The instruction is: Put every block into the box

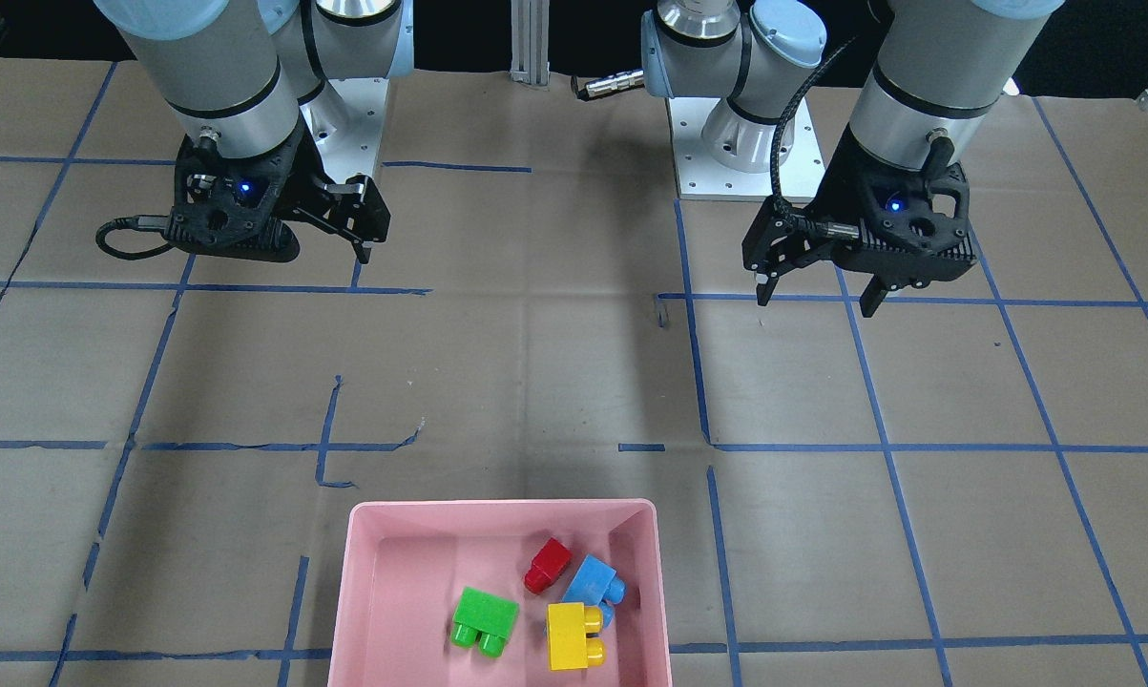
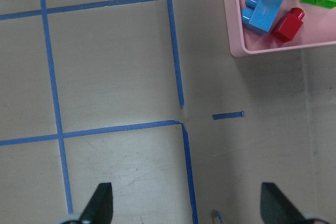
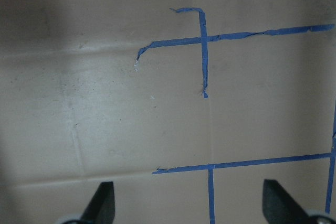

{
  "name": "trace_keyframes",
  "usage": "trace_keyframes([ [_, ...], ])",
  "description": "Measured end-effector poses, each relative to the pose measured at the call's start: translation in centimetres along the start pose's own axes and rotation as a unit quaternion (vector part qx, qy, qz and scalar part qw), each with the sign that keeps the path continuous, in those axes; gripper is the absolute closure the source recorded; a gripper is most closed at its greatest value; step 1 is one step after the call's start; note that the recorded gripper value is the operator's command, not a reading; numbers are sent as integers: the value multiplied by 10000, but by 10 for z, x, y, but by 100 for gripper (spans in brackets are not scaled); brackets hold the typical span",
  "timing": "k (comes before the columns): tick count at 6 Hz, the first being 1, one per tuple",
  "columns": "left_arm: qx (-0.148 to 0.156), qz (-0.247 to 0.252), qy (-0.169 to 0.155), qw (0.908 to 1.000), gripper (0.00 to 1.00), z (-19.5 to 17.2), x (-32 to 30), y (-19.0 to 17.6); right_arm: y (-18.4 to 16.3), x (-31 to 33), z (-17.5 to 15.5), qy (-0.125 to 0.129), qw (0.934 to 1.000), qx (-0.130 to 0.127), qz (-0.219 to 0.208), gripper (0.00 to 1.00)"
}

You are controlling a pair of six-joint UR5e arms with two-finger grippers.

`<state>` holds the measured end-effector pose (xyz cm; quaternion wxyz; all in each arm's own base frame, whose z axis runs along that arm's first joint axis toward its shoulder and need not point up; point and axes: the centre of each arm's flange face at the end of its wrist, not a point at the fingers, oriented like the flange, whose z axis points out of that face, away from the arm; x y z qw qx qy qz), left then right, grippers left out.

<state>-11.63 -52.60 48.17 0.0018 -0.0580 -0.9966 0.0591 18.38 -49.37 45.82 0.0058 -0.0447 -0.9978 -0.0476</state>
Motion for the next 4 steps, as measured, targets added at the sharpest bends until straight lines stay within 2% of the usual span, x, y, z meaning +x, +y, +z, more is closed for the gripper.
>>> trace_keyframes([
  [4,-13,0,2,10000,0,2,0,1,-2,1,1,11,10000,3,0,0],
])
